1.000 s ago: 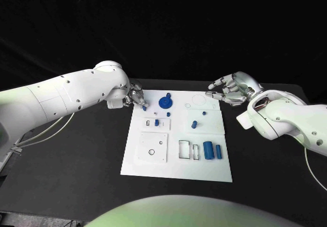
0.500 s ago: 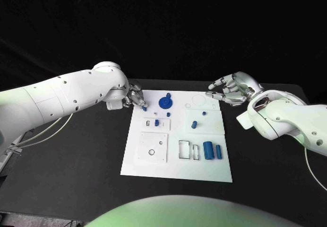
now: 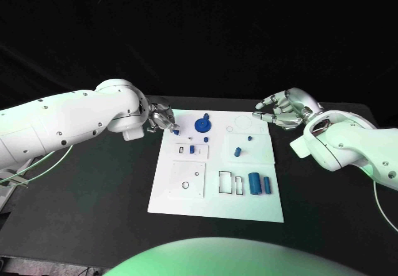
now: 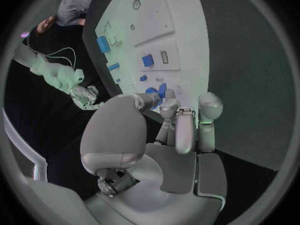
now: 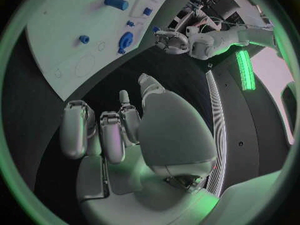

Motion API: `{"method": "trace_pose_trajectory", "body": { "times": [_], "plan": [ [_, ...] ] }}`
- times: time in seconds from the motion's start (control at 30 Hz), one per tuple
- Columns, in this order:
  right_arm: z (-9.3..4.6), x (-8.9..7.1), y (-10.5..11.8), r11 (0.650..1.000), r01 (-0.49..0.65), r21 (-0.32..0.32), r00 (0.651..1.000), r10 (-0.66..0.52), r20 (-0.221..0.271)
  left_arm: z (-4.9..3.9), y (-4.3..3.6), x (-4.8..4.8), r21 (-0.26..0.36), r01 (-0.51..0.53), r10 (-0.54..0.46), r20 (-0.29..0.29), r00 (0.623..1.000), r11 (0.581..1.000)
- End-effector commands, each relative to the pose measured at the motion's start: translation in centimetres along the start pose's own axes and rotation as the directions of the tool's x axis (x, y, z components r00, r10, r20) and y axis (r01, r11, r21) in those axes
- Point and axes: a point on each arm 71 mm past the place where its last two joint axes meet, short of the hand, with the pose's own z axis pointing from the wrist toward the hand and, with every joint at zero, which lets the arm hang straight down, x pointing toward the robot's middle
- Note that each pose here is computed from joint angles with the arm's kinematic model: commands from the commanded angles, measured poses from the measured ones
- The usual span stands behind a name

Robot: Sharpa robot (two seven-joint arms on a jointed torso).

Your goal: Assemble the parts on the task board

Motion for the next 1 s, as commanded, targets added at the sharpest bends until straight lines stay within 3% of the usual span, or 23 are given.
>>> {"method": "trace_pose_trajectory", "body": {
  "times": [0.03,0.27,0.5,1.0],
  "plan": [
    [0.0,0.1,0.0,1.0,0.009,-0.008,1.0,-0.009,-0.012,-0.5,-0.5,0.31,0.06,-0.006,0.002,0.075,0.997,0.998],
    [0.0,0.1,0.0,1.0,0.01,-0.007,1.0,-0.01,-0.012,-1.08,-0.29,2.16,0.077,-0.044,0.035,0.119,0.992,0.996],
    [0.0,0.1,-0.1,1.0,0.01,-0.005,1.0,-0.01,-0.014,-0.99,-0.33,3.78,0.075,-0.095,0.087,0.111,0.99,0.993],
    [0.0,0.2,-0.1,1.0,0.009,-0.005,1.0,-0.009,-0.016,-0.44,-0.65,4.89,0.062,-0.173,0.166,0.1,0.981,0.983]
  ]
}}
